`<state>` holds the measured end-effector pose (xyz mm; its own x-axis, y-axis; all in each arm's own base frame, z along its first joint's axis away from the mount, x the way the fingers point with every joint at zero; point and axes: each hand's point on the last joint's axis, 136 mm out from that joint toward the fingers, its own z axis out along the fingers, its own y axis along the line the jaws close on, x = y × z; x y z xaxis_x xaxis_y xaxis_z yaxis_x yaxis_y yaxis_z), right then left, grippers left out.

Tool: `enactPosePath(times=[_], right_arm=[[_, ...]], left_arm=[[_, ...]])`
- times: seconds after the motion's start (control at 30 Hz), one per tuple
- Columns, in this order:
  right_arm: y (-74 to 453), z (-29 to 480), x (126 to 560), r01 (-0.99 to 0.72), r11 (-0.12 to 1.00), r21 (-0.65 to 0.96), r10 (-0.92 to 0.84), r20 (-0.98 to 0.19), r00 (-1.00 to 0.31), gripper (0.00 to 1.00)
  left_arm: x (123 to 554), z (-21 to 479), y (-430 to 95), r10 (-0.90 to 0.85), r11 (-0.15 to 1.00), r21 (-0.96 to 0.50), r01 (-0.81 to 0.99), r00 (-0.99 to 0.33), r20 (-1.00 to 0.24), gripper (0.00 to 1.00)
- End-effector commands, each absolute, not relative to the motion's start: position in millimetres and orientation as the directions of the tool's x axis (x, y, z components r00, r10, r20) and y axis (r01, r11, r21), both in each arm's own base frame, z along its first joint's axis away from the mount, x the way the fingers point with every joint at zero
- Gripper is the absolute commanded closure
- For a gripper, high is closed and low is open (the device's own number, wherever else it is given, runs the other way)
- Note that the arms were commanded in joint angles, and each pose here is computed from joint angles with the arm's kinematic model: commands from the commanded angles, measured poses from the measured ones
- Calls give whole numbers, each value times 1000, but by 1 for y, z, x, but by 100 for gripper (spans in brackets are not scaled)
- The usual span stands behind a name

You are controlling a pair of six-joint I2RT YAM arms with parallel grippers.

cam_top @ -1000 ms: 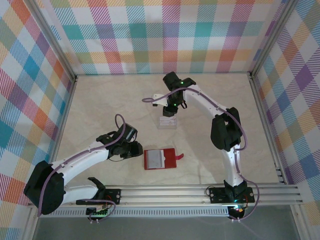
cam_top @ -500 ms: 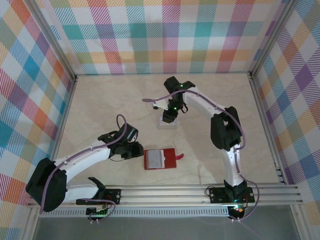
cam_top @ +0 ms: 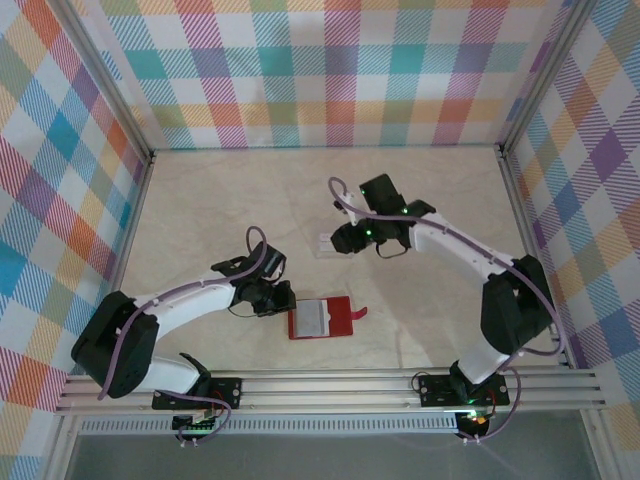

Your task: Take the credit cards out of the card holder

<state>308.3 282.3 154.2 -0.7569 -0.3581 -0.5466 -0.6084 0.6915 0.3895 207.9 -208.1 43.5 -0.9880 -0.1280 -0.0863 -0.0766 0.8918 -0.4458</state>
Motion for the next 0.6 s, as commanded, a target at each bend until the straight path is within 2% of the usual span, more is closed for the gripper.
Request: enactPosePath(times=[0.0,0.3,0.57], right_arm=[[290,155,296,-336,728,598,-92,-401,-912,69],[307,121,233,-222,713,665,-103,-214,-971,73],[335,95,197,-192,742,642,-160,-108,-981,73]], left_arm=[[213,41,-209,-134,897,-432,-89,-988,-75,88],[206,28,-208,-134,897,-430,-105,-990,-38,94],[198,18,-204,-131,902,-416,-111,-991,-20,95]])
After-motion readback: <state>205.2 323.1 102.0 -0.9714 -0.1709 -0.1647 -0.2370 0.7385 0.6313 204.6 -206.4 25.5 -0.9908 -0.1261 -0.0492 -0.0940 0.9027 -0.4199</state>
